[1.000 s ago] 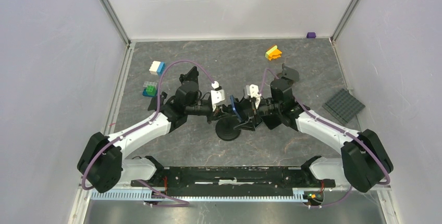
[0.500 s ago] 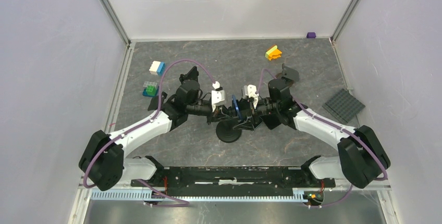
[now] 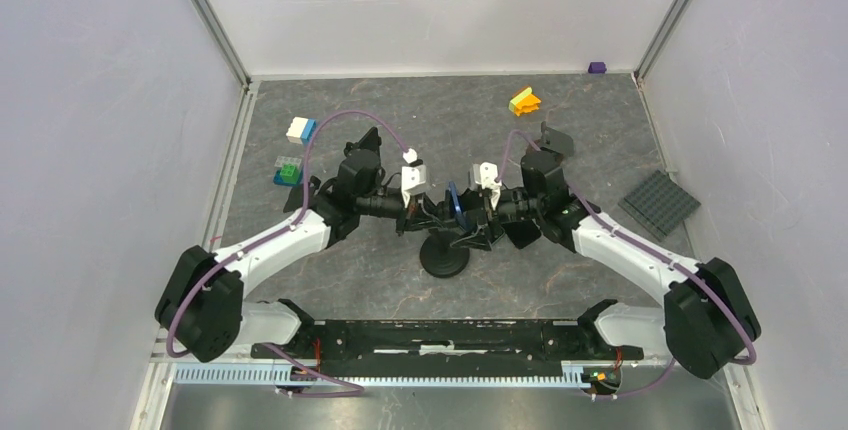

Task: Place the phone on the phone stand
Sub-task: Install the phone on the phone stand.

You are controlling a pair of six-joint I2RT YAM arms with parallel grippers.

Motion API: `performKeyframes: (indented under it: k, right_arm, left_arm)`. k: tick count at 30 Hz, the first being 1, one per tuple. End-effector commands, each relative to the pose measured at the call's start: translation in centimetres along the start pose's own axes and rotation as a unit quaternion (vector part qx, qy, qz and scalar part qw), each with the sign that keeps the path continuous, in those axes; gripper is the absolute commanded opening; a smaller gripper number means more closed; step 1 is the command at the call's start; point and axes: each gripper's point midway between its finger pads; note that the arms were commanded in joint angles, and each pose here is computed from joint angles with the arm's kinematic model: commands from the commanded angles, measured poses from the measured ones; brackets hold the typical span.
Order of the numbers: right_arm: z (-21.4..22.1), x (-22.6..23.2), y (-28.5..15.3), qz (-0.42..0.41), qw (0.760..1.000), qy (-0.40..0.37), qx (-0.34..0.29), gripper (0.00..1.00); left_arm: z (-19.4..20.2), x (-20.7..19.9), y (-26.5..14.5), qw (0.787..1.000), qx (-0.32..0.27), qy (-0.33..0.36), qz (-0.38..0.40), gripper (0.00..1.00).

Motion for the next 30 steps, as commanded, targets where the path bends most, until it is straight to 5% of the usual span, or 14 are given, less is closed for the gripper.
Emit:
performKeyframes:
  k: [1, 13, 22, 30]
  right_arm:
    - [-6.0, -0.9, -0.8, 0.002, 0.993, -0.103, -0.051, 0.00]
    - [-4.0, -3.8, -3.2, 0.089, 0.990, -0.107, 0.000, 0.00]
    - [-2.2, -7.6, -2.7, 0.200, 0.976, -0.069, 0.050, 0.00]
    - [-1.0, -7.6, -0.2, 0.207, 0.974, -0.058, 0.069, 0.00]
  left_arm:
    - [-1.8, 0.0, -0.1, 0.999, -0.028, -0.021, 0.020, 0.02]
    - [-3.2, 0.7, -1.7, 0.998, -0.007, 0.064, -0.028, 0.02]
    - [-3.1, 1.9, -1.5, 0.995, -0.027, 0.057, -0.075, 0.02]
    - [-3.2, 1.9, -1.1, 0.996, -0.036, 0.038, -0.076, 0.02]
Point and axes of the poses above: each gripper's point midway between its finger pads, its own y axis out along the fingers, its own x axis along the line the jaws close on, z = x × y, and after that the axes turned 10 degrees about -y, right-handed
